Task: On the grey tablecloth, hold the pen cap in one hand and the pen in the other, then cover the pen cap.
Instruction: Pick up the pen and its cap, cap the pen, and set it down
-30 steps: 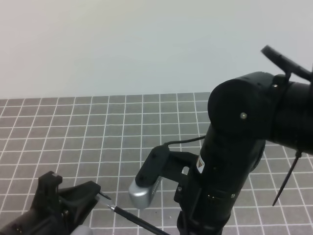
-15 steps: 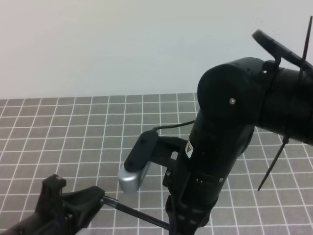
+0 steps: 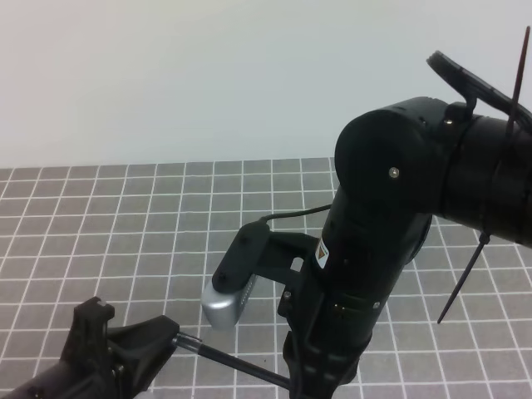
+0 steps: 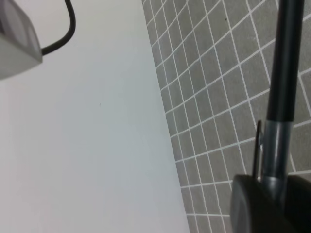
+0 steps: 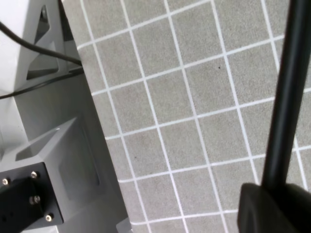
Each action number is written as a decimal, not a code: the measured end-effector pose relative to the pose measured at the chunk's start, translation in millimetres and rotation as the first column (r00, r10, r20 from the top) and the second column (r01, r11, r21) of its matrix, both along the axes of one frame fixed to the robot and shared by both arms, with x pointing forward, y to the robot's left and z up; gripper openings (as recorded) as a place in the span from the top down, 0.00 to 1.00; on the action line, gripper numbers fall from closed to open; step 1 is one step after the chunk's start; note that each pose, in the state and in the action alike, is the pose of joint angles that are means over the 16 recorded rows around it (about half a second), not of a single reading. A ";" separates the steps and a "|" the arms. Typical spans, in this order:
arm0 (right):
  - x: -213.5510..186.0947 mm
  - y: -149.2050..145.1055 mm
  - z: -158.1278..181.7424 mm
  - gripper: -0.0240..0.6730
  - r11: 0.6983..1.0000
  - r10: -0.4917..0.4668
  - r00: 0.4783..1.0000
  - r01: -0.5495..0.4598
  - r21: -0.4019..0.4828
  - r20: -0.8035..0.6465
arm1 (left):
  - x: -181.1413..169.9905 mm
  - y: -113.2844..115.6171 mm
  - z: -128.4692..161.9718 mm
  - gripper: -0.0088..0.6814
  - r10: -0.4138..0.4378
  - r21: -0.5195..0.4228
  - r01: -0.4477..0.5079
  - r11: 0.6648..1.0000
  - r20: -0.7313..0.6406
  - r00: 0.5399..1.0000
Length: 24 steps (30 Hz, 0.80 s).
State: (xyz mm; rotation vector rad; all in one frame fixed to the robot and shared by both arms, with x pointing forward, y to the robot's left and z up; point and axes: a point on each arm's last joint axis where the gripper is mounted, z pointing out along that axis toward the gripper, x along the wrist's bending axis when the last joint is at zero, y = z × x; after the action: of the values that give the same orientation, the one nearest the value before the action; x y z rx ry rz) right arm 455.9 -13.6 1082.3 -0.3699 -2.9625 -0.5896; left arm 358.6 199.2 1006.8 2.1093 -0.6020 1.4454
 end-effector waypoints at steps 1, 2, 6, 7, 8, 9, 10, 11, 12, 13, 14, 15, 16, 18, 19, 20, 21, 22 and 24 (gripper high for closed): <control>0.0 0.0 0.0 0.87 1.000 0.002 1.000 -0.002 0.000 0.001 | -0.2 -0.2 0.0 0.97 -0.002 0.000 0.002 1.000 0.000 1.000; 0.0 0.0 0.0 0.87 1.000 0.004 1.000 -0.004 0.000 0.002 | -0.4 -0.4 -0.1 0.97 -0.003 0.001 0.003 1.000 -0.001 1.000; 0.0 0.0 0.0 0.87 1.000 0.014 1.000 -0.014 0.001 0.006 | -1.7 -1.5 -0.9 0.98 -0.014 0.007 0.014 1.000 -0.007 1.000; 0.0 0.0 0.0 0.87 1.000 0.016 1.000 -0.016 0.001 0.007 | -2.1 -1.9 -0.9 0.99 -0.017 0.008 0.017 1.000 -0.007 1.000; 0.0 0.0 0.0 0.87 1.000 0.019 1.000 -0.019 0.001 0.008 | -2.4 -2.2 -1.1 0.99 -0.020 0.010 0.020 1.000 -0.009 1.000; 0.0 0.0 0.0 0.87 1.000 0.021 1.000 -0.021 0.001 0.009 | -2.8 -2.5 -1.3 0.99 -0.023 0.011 0.023 1.000 -0.011 1.000; 0.0 0.0 0.0 0.87 1.000 0.024 1.000 -0.024 0.001 0.010 | -3.1 -2.9 -1.3 0.99 -0.026 0.012 0.026 1.000 -0.011 1.000; 0.0 0.0 0.0 0.87 1.000 0.026 1.000 -0.026 0.001 0.011 | -3.5 -3.1 -1.6 0.99 -0.028 0.012 0.028 1.000 -0.014 1.000; 0.0 0.0 0.0 0.87 1.000 0.029 1.000 -0.029 0.001 0.012 | -3.8 -3.4 -1.8 0.99 -0.028 0.010 0.029 1.000 -0.019 0.999; 0.0 0.0 0.0 0.87 1.000 0.031 0.999 -0.031 0.001 0.013 | -4.1 -3.6 -2.0 0.99 -0.028 0.007 0.028 1.000 -0.025 0.999; 0.0 0.0 0.0 0.87 0.999 0.032 0.999 -0.032 0.001 0.014 | -4.4 -3.8 -2.2 0.99 -0.027 0.003 0.027 1.000 -0.032 0.999; 0.0 0.0 0.0 0.87 0.999 0.033 0.999 -0.033 0.002 0.014 | -4.6 -4.0 -2.4 0.99 -0.026 -0.001 0.026 1.000 -0.039 0.999; 0.0 0.0 0.0 0.87 0.999 0.034 0.999 -0.034 0.002 0.015 | -4.8 -4.1 -2.6 0.99 -0.025 -0.005 0.024 1.000 -0.045 0.999; 0.0 0.0 0.0 0.87 0.999 0.035 0.999 -0.035 0.001 0.015 | -5.0 -4.2 -2.9 0.98 -0.020 -0.014 0.019 1.000 -0.058 0.998; 0.1 -0.1 0.0 0.87 0.999 0.035 0.999 -0.035 0.001 0.016 | -5.0 -4.1 -3.0 0.97 -0.017 -0.019 0.016 1.000 -0.063 0.998; 0.1 -0.1 -0.1 0.87 0.999 0.035 0.999 -0.035 0.000 0.016 | -5.0 -4.1 -3.0 0.96 -0.014 -0.024 0.012 1.000 -0.069 0.998; 0.2 -0.2 -0.1 0.87 0.999 0.034 0.999 -0.034 -0.001 0.017 | -4.9 -4.0 -3.0 0.95 -0.011 -0.030 0.009 1.000 -0.074 0.997; 0.3 -0.3 -0.1 0.87 0.999 0.033 0.999 -0.033 -0.002 0.018 | -4.9 -3.9 -3.0 0.94 -0.007 -0.036 0.004 0.999 -0.080 0.997; 0.5 -0.4 0.0 0.87 1.000 0.030 0.999 -0.030 -0.004 0.019 | -4.7 -3.8 -3.1 0.91 0.001 -0.049 -0.005 0.999 -0.093 0.996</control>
State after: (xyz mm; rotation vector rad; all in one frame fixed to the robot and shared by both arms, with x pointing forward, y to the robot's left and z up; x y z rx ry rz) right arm 456.5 -14.0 1082.3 -0.3215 -2.9816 -0.5881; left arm 353.9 195.5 1003.7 2.1269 -0.5225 1.3415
